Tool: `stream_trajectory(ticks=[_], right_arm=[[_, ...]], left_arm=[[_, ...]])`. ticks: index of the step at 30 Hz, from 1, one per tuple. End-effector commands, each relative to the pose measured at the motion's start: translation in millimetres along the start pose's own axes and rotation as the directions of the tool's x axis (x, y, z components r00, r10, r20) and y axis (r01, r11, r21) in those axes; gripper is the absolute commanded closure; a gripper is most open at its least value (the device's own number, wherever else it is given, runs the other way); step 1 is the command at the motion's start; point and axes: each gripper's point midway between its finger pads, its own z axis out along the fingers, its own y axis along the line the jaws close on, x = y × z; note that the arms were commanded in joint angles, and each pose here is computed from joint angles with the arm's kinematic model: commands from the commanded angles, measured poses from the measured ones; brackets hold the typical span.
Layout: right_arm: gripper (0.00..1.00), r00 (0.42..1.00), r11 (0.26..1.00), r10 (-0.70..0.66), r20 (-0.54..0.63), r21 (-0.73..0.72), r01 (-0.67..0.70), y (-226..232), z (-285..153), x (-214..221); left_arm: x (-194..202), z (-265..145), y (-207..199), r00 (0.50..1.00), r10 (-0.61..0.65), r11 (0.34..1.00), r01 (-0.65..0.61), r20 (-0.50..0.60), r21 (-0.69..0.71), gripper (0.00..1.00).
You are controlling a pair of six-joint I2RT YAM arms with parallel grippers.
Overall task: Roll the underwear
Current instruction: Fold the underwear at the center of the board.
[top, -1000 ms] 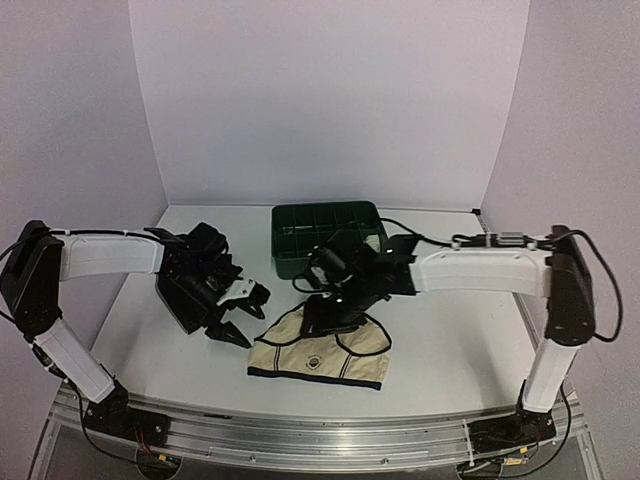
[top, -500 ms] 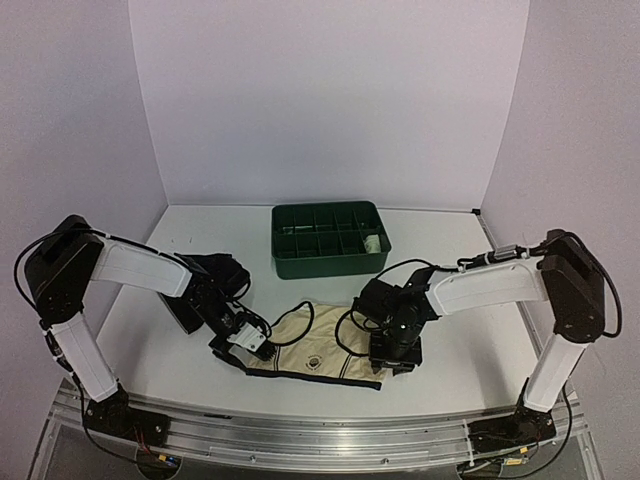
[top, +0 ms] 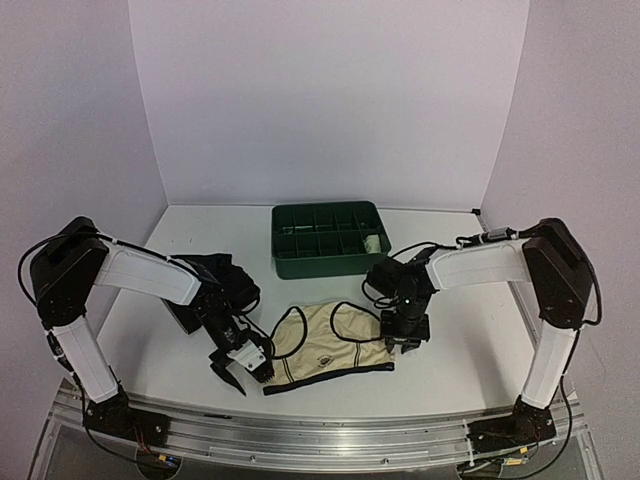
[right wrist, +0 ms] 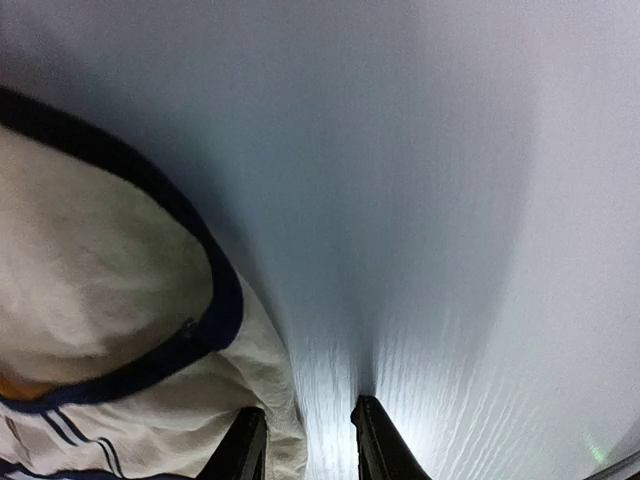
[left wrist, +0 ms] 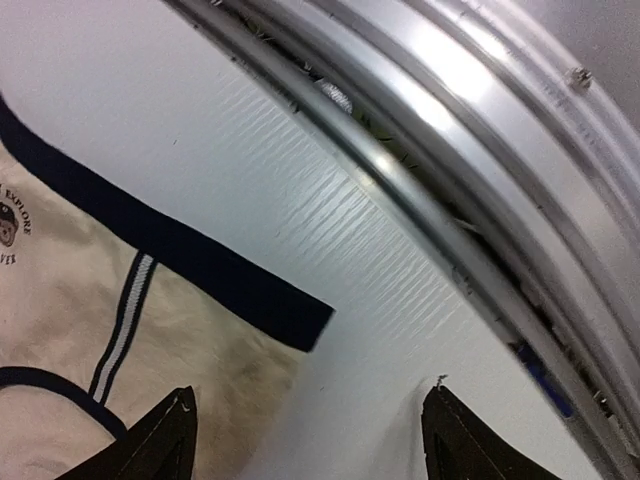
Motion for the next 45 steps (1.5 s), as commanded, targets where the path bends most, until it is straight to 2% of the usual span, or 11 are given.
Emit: stream_trajectory(ticks=[1, 4, 7, 14, 17, 23, 29, 31, 33, 38, 45], right_arm=[[0.71, 0.992, 0.976, -0.124, 0.024, 0.182, 0.118, -44.0, 24.7, -51.6], [0.71, 0.984, 0.973, -0.172, 0.056, 0.164, 0.16, -39.0, 16.8, -85.7], [0.69, 0.955, 0.954, -0.284, 0.091, 0.123, 0.272, -20.0, -0.5, -104.6], [0.62, 0.858, 0.892, -0.451, 0.246, 0.134, 0.431, -1.1, -66.9, -103.0], [0.6, 0.763, 0.825, -0.563, 0.317, 0.175, 0.537, 21.4, -89.8, -83.0], [0.58, 0.582, 0.683, -0.685, 0.438, 0.109, 0.722, 82.5, -98.3, -19.3], [0.58, 0.307, 0.414, -0.772, 0.556, 0.074, 0.907, 149.0, -83.2, 63.3], [0.58, 0.201, 0.308, -0.812, 0.547, 0.109, 0.945, 163.9, -72.6, 86.3], [0.58, 0.133, 0.238, -0.836, 0.532, 0.134, 0.962, 175.6, -64.5, 103.2], [0.61, 0.093, 0.159, -0.866, 0.492, 0.094, 0.983, 194.4, -38.7, 128.2], [0.67, 0.117, 0.178, -0.898, 0.425, 0.107, 0.978, 192.6, -4.0, 126.4]], left_arm=[[-55.9, -21.5, -0.9, 0.986, -0.041, 0.996, 0.027, 0.163, 0.091, 0.22], [-78.8, -38.6, 16.4, 0.973, -0.071, 0.995, 0.055, 0.219, 0.081, 0.22], [-75.7, -43.9, 41.0, 0.976, -0.116, 0.993, 0.111, 0.184, 0.033, 0.22], [18.8, -53.6, 133.8, 0.97, -0.241, 0.923, 0.233, 0.01, -0.307, 0.31], [36.7, -53.4, 156.6, 0.967, -0.253, 0.902, 0.226, -0.025, -0.367, 0.33], [40.2, -44.7, 168.7, 0.987, -0.145, 0.912, 0.106, -0.069, -0.397, 0.3], [45.5, -46.2, 175.5, 0.99, -0.081, 0.908, 0.024, -0.119, -0.419, 0.3], [46.2, -46.5, 180.0, 0.99, -0.065, 0.905, 0.004, -0.129, -0.426, 0.3], [49.0, -46.0, 182.5, 0.988, -0.057, 0.905, -0.009, -0.142, -0.426, 0.3], [69.4, -32.2, 176.0, 0.975, -0.029, 0.92, -0.061, -0.223, -0.387, 0.32], [80.8, -21.7, 172.4, 0.966, -0.018, 0.931, -0.077, -0.256, -0.357, 0.5]])
